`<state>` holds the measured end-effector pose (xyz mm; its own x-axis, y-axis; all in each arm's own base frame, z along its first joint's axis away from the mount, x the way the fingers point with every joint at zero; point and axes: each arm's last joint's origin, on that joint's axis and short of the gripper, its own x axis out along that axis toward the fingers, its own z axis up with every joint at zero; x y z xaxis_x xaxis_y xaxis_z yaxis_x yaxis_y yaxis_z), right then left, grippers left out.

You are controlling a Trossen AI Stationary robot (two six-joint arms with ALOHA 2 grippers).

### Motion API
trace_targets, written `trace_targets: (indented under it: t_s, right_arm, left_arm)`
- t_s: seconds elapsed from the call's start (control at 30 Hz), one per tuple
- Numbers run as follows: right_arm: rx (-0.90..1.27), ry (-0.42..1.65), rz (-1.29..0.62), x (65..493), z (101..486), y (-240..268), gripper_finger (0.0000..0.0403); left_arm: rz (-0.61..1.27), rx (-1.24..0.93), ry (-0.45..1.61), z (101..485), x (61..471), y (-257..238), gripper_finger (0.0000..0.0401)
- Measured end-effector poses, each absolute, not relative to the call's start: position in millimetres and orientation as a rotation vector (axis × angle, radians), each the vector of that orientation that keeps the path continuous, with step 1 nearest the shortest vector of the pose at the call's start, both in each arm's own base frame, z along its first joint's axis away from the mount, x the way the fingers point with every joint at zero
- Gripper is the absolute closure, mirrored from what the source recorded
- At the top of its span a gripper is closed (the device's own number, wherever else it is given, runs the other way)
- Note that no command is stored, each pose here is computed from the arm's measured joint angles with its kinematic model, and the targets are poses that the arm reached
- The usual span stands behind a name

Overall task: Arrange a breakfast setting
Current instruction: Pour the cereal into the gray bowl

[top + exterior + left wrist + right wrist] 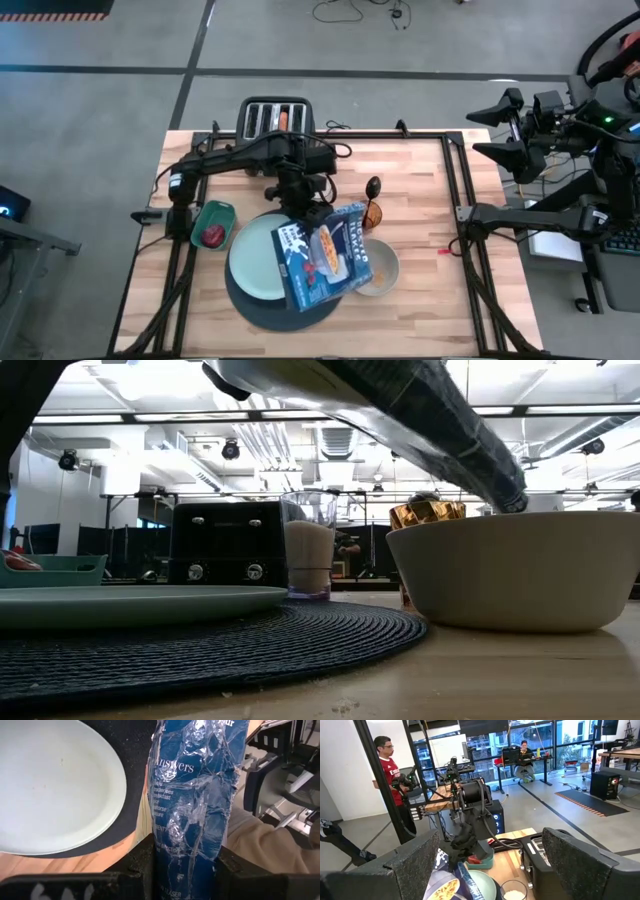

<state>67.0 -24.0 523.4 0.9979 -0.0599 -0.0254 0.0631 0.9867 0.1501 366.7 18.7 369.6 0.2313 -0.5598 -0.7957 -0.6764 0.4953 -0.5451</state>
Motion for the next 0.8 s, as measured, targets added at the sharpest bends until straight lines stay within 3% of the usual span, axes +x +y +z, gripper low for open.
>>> trace_targets:
  t_s: [0.8]
  right_arm:
    - [0.152, 0.022, -0.089, 67.2, 523.0, -24.9, 0.006]
  left_arm:
    - [0.133, -1.191, 1.395, 374.0, 367.7, 23.6, 0.0302]
